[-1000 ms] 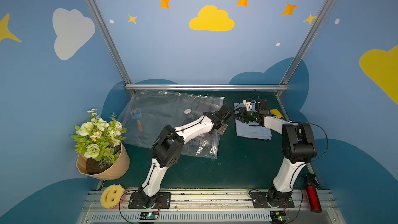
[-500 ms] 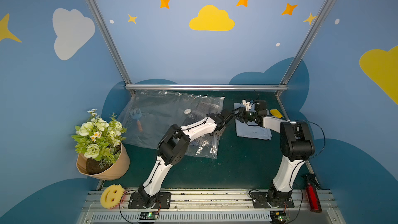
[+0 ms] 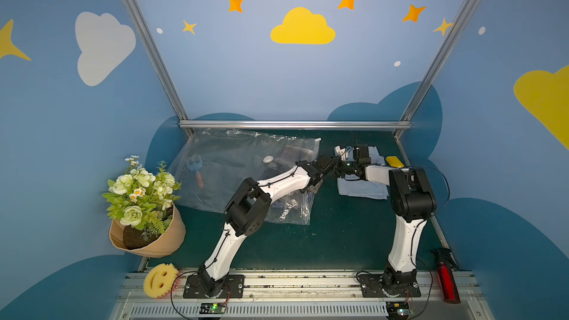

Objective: Take the shirt out of the vacuum bag
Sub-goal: Take out the shirt from the vacuum bag.

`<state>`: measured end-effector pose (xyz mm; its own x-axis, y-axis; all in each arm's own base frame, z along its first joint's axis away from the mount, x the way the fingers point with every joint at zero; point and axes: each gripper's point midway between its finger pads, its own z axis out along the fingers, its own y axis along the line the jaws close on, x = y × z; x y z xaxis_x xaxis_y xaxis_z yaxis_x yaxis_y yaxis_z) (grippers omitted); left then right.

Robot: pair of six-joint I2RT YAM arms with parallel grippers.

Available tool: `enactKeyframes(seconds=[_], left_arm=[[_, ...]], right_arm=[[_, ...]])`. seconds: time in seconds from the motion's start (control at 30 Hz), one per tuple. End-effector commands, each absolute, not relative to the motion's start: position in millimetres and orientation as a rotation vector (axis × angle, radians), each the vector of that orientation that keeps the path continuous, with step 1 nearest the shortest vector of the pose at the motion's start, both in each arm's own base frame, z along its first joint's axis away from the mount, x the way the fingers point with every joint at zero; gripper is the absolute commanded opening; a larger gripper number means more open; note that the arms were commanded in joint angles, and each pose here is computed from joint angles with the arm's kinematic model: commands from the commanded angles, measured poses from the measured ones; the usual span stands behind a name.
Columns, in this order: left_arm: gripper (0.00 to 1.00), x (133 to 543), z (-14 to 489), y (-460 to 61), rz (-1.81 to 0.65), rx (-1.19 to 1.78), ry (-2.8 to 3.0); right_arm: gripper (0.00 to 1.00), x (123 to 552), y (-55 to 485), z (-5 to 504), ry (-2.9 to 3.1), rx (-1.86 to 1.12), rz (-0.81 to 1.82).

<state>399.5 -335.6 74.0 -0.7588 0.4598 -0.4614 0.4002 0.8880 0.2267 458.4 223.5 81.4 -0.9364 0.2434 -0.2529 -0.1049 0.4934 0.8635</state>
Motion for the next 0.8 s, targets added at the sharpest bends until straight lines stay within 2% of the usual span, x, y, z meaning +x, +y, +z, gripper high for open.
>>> enactKeyframes(seconds=[0.0,0.23,0.4,0.77], left_arm=[[0.13,403,105,-329,0.128,0.557,2.508],[0.04,409,126,-328,0.053,0.489,2.484],[0.04,412,135,-330,-0.014,0.453,2.480],[0.04,410,133,-331,-0.038,0.448,2.488]], right_arm=[[0.49,461,227,76,2.408,0.094,1.424],[0.54,463,232,72,2.412,0.091,1.413],[0.55,462,235,72,2.410,0.083,1.415],[0.52,466,247,64,2.414,0.096,1.442]])
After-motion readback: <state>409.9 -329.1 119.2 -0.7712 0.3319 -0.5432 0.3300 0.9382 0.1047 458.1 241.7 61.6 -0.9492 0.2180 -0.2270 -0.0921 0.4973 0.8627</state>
